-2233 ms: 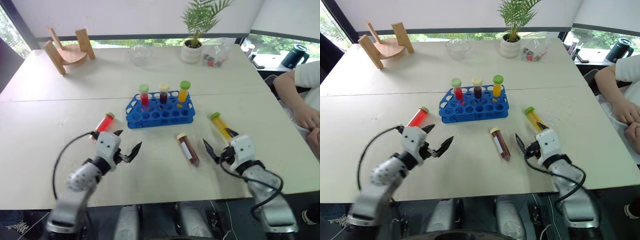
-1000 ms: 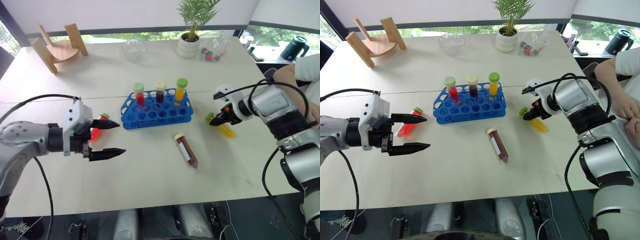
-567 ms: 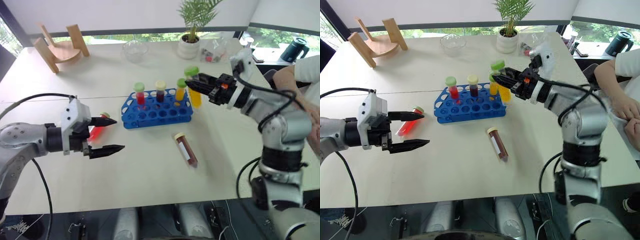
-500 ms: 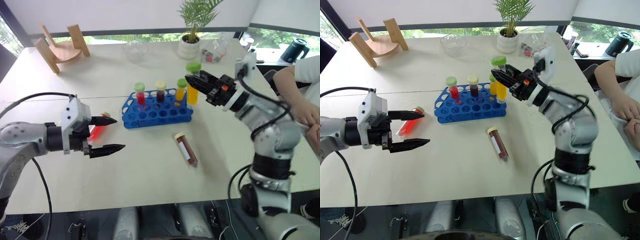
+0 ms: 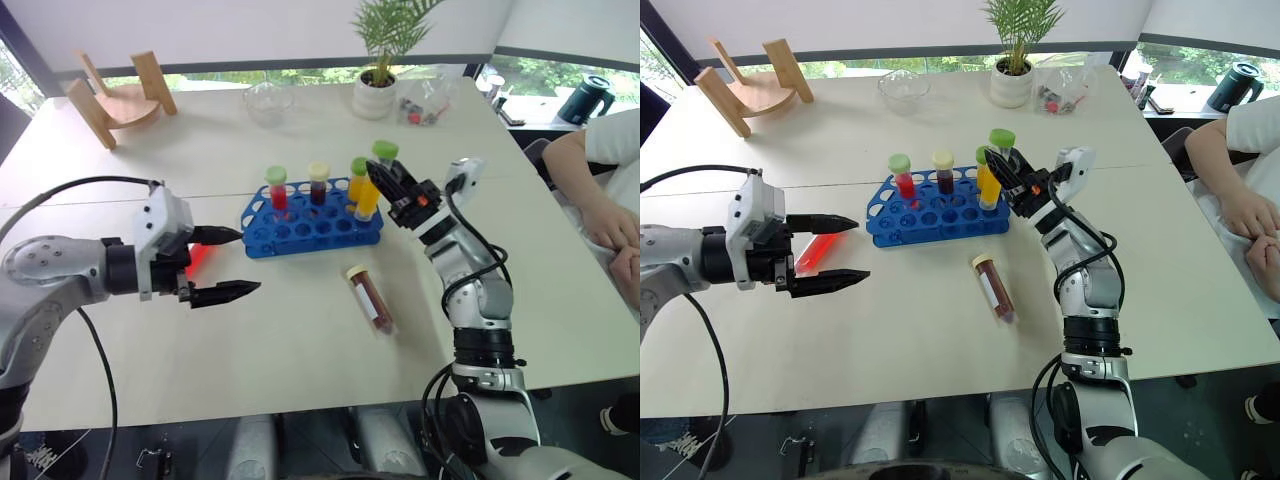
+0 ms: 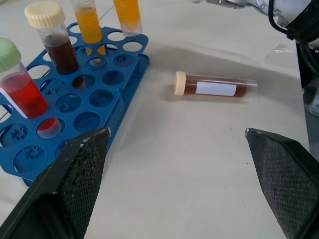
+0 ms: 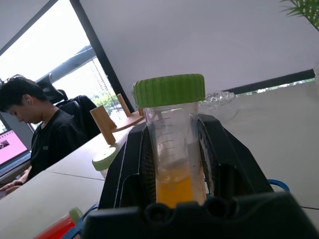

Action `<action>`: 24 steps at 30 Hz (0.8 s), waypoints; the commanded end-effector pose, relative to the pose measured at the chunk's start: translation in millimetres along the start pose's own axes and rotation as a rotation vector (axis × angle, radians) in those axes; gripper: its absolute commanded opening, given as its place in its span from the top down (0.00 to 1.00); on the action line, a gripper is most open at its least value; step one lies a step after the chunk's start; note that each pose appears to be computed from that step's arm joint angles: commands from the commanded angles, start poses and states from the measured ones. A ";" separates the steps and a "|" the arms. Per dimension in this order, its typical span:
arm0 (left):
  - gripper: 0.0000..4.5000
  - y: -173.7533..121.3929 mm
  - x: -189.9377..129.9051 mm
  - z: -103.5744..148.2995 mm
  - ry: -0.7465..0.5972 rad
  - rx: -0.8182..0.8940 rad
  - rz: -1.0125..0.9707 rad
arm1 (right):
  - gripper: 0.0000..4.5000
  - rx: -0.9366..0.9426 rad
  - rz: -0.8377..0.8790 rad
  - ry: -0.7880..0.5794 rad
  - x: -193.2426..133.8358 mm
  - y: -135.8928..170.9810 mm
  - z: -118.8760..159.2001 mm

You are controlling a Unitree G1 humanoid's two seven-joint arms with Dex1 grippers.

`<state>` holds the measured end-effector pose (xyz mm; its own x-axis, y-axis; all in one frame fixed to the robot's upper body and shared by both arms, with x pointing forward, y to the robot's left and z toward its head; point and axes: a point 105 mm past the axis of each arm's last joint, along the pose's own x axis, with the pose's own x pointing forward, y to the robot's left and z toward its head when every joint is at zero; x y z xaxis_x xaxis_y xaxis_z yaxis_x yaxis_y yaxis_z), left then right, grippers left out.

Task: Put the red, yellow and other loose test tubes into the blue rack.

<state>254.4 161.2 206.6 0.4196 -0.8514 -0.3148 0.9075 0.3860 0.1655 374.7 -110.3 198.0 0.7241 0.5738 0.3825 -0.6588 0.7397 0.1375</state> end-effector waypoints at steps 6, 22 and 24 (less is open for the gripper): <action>0.00 -2.8 -0.9 9.7 -0.018 0.037 0.010 | 0.82 -0.029 0.010 0.008 -1.6 -1.7 -12.4; 0.00 -4.3 1.3 10.3 -0.023 0.036 0.011 | 0.82 -0.163 0.011 0.039 2.1 -2.2 -33.3; 0.00 -4.3 1.6 10.3 -0.024 0.036 0.012 | 0.82 -0.165 0.025 0.050 2.3 1.1 -37.0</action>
<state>253.0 157.1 208.6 0.4297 -0.8504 -0.3037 0.9024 0.3929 0.1766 384.6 -98.6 163.5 0.7294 0.5963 0.3352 -0.6330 0.7742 0.0003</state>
